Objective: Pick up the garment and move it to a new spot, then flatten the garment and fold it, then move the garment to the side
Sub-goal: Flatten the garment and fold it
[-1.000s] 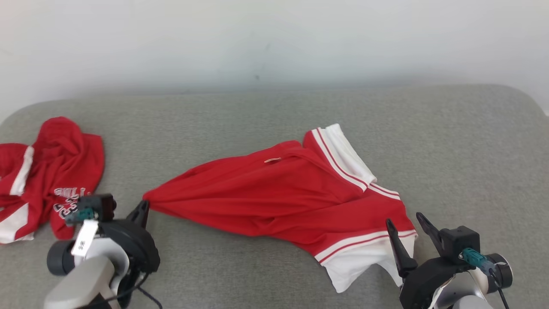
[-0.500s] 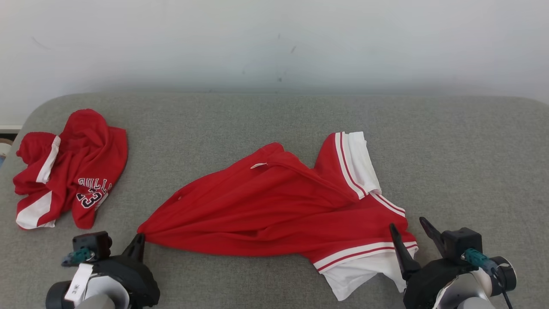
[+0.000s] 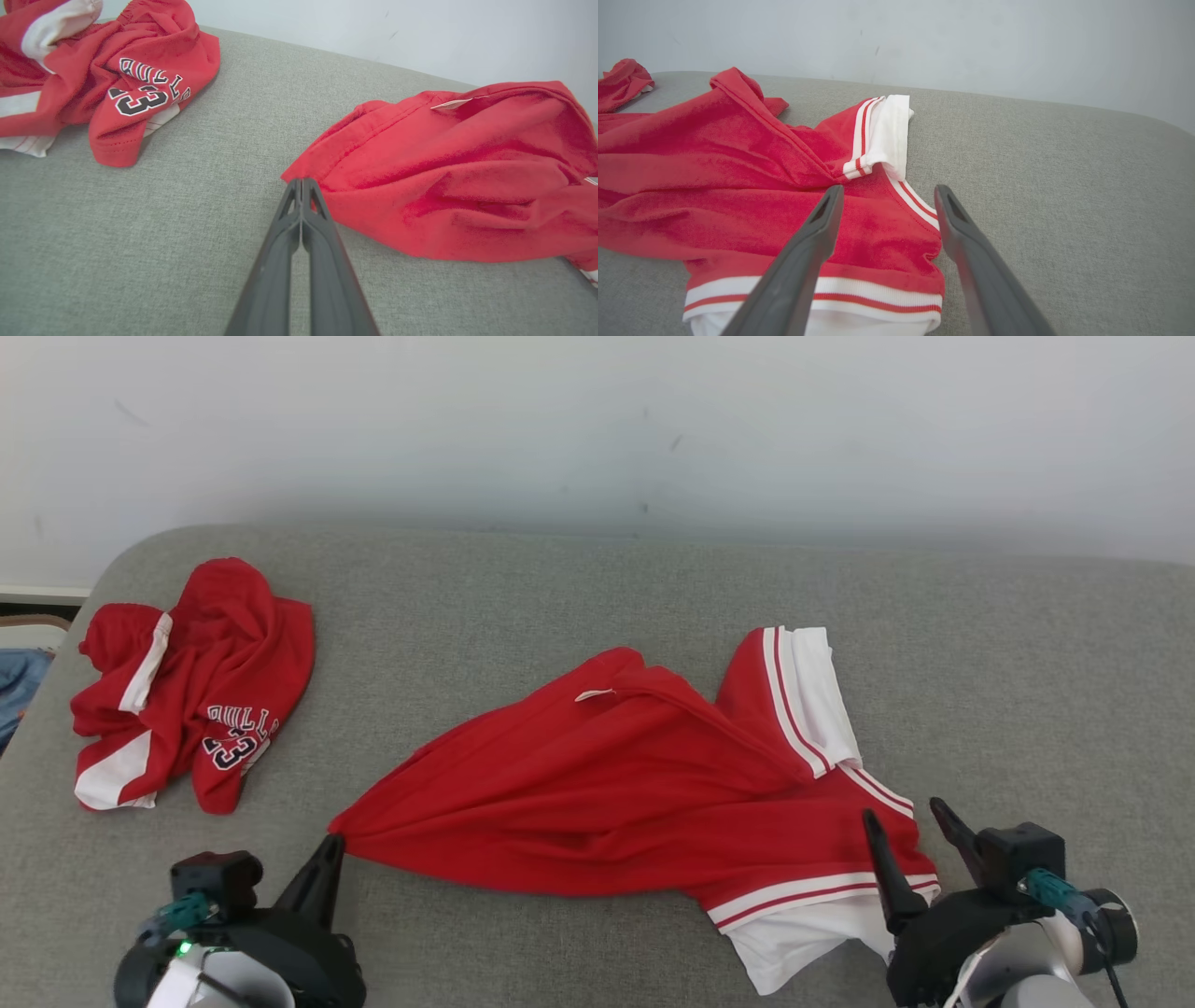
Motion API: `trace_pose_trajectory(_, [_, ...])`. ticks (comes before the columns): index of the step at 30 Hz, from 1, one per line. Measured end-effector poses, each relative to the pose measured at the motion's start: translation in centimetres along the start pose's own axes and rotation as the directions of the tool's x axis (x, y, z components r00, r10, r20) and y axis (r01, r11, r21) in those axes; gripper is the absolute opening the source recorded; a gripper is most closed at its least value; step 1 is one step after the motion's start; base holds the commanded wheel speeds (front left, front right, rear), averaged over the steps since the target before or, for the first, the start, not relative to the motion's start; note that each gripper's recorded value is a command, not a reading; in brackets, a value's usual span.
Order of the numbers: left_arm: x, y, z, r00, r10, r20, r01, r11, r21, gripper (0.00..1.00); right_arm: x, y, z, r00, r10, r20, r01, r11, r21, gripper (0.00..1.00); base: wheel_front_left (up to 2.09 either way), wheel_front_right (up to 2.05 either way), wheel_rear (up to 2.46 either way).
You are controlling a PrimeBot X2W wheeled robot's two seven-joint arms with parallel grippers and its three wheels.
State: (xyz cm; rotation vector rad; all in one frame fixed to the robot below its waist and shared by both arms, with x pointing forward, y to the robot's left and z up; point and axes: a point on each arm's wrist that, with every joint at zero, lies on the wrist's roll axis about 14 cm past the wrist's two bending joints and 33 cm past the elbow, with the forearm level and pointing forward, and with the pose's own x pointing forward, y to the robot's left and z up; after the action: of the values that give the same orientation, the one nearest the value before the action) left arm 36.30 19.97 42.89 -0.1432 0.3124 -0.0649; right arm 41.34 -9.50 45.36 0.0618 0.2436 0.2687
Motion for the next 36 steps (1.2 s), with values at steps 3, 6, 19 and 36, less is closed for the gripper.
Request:
trace_pose_trajectory(3, [-0.6, 0.8, 0.8, 0.999, 0.018, 0.032, -0.018, 1.0, -0.014, 1.0, 0.4, 1.2, 0.5, 1.0, 0.028, 0.007, -0.028, 1.0, 0.001, 1.0, 0.0, 0.0, 0.0])
trace_pose_trajectory(6, [-0.8, 1.0, 2.1, 0.997, 0.013, 0.074, -0.012, 1.0, -0.006, 1.0, 0.6, 1.8, 1.2, 0.999, 0.046, 0.025, -0.046, 0.999, 0.002, 1.0, 0.0, 0.0, 0.0])
trace_pose_trajectory(19, [0.6, -2.3, 8.9, 0.958, -0.085, 0.275, 0.073, 0.996, 0.053, 1.0, 0.4, 0.9, 0.3, 1.0, 0.026, -0.003, -0.026, 1.0, 0.005, 1.0, 0.0, 0.0, 0.0])
trace_pose_trajectory(36, [10.3, -3.2, 12.8, 0.967, -0.252, -0.041, 0.254, 0.966, 0.053, 1.0, 2.1, -0.8, 0.4, 1.0, 0.007, -0.014, -0.007, 1.0, 0.011, 1.0, 0.0, 0.0, 0.0])
